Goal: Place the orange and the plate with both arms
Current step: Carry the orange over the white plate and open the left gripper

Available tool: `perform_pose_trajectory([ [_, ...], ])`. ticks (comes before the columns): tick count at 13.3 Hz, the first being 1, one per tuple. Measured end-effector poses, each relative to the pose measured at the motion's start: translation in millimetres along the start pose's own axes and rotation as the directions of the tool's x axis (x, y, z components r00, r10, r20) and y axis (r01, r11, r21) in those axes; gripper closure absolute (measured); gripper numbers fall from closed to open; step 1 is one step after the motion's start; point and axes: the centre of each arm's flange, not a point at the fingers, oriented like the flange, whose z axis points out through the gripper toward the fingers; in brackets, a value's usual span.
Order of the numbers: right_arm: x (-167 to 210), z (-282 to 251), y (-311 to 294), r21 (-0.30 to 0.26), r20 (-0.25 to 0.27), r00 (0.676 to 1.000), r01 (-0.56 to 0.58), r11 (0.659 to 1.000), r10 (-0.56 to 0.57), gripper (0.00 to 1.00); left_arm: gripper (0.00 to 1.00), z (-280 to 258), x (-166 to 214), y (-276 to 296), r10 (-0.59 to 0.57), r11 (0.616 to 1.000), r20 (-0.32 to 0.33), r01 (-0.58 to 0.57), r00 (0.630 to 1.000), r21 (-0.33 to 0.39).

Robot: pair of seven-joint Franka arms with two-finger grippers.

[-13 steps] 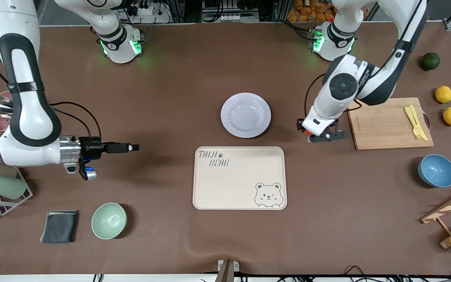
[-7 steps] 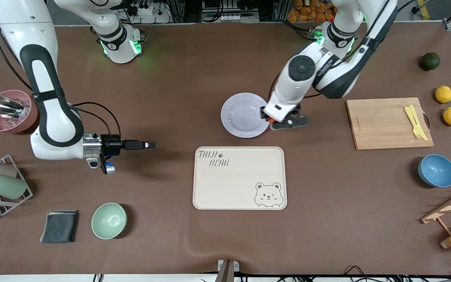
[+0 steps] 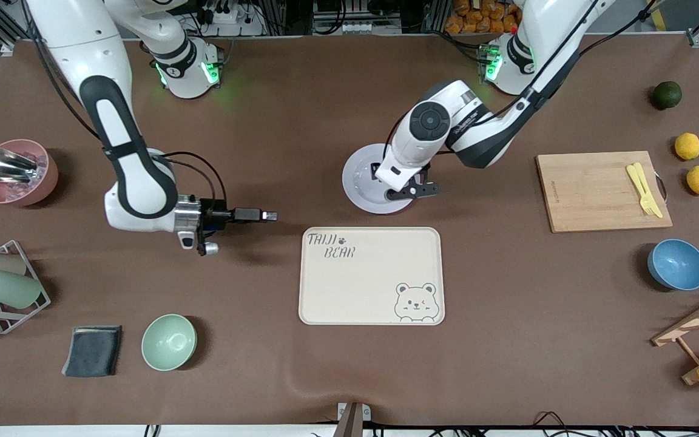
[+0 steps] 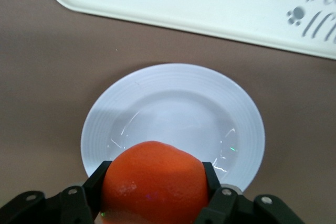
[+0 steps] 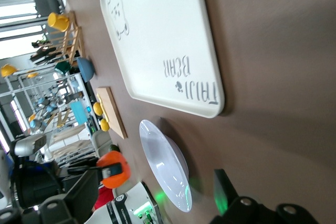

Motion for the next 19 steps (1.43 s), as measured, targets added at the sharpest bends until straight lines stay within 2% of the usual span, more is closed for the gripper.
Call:
perform_pose_trajectory([
  [3, -5, 22, 5, 0.029, -0.007, 1.0, 0.014, 0.999, -0.014, 0.05, 0.27, 23, -7, 19, -0.008, 1.0, -0.005, 0.008, 1.0, 0.024],
  [5, -12, 48, -4, 0.015, -0.04, 0.999, 0.019, 1.0, -0.019, 0.07, 0.27, 26, 11, 34, -0.047, 0.999, -0.015, 0.047, 0.999, 0.001],
  [8, -33, 97, -21, -0.019, -0.052, 0.998, 0.039, 0.999, -0.04, 0.1, 0.27, 60, 15, 52, -0.068, 0.996, -0.046, 0.071, 0.997, 0.049],
  [11, -36, 100, -16, -0.029, -0.056, 0.997, 0.051, 0.998, -0.053, 0.1, 0.27, 75, 4, 61, -0.065, 0.995, -0.053, 0.068, 0.997, 0.073],
  [17, -37, 96, -6, -0.026, -0.067, 0.996, 0.054, 0.998, -0.056, 0.11, 0.27, 76, 6, 55, -0.072, 0.99, -0.041, 0.077, 0.997, 0.114],
  [19, -37, 96, -6, -0.025, -0.066, 0.996, 0.054, 0.998, -0.056, 0.11, 0.1, 75, 6, 55, -0.07, 0.99, -0.042, 0.075, 0.997, 0.119],
])
